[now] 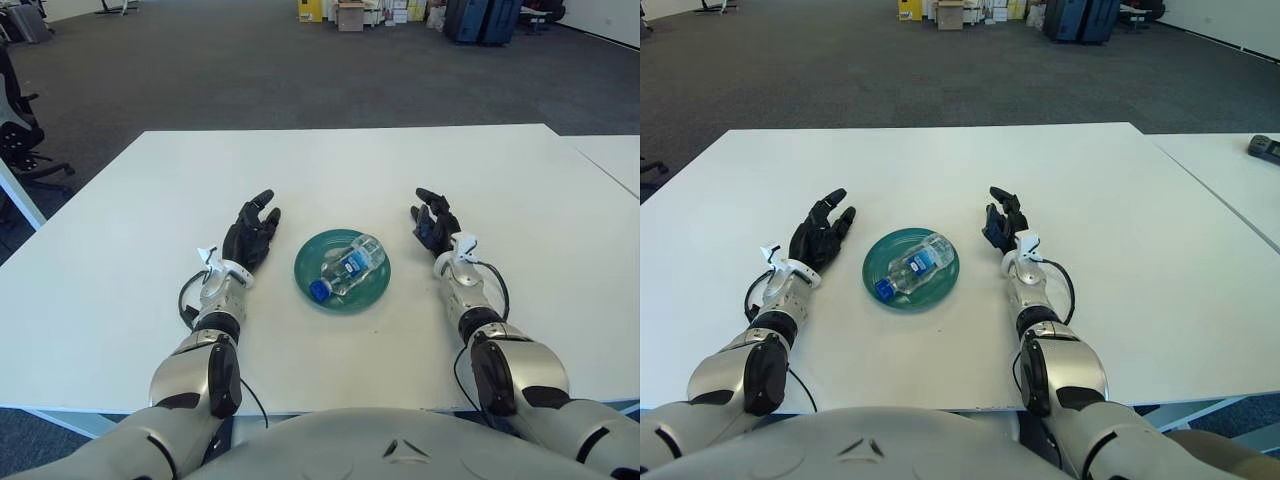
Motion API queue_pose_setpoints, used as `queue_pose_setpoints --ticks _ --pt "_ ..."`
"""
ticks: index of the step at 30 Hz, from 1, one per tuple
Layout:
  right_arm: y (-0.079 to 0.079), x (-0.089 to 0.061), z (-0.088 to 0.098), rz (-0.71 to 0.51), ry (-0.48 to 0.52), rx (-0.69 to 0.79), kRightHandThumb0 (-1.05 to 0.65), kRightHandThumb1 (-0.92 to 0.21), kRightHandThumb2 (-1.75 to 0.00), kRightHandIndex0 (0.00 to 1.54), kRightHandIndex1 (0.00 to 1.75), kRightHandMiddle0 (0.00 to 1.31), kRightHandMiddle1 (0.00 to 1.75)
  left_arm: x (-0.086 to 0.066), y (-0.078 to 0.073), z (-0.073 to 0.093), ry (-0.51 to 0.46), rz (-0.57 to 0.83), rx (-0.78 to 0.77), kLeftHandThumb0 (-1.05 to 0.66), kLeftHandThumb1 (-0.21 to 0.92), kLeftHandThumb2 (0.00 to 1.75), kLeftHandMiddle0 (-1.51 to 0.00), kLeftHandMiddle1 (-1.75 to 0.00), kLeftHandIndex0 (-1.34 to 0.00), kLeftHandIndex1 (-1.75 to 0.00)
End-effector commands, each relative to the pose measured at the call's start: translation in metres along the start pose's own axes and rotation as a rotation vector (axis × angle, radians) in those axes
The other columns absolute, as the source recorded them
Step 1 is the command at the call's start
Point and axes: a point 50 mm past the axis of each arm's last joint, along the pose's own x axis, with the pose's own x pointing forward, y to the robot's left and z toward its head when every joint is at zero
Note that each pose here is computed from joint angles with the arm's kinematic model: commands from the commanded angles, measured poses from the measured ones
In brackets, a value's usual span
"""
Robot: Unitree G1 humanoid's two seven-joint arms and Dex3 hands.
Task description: Put the bottle into the plate.
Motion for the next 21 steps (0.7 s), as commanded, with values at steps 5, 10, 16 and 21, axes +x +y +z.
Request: queue_pose_setpoints --ticks 5,10,16,21 --pt "-0.003 -0.014 -0.02 -0.038 0.078 -0.027 -0.75 -0.92 -0.88 0.55 0.11 0.0 0.91 -0.002 0.003 0.0 0.014 0.006 0.013 -0.82 0.92 0.88 -0.6 -0.47 -0.09 -0.94" --pt "-0.007 -0.014 -0.019 -0.045 0.075 -0.051 -0.75 -0.92 -0.88 0.57 0.12 0.0 0.91 -0.002 0.003 -0.001 0.02 0.006 0.014 -0.8 0.92 0.84 -0.58 -0.48 -0.08 -0.94" --pt "-0.011 -0.013 -0.019 -0.043 0.076 -0.062 -0.75 -0.92 -0.88 0.57 0.12 0.0 0.92 -0.002 0.003 -0.001 0.026 0.002 0.024 -0.77 0.92 0.82 -0.56 -0.48 -0.06 -0.94" --pt "-0.013 -0.012 -0.017 -0.044 0.069 -0.053 -0.75 -0.92 -0.88 0.56 0.12 0.0 0.92 -0.001 0.003 -0.001 0.034 0.006 0.033 -0.75 0.92 0.82 -0.57 -0.49 -0.07 -0.94"
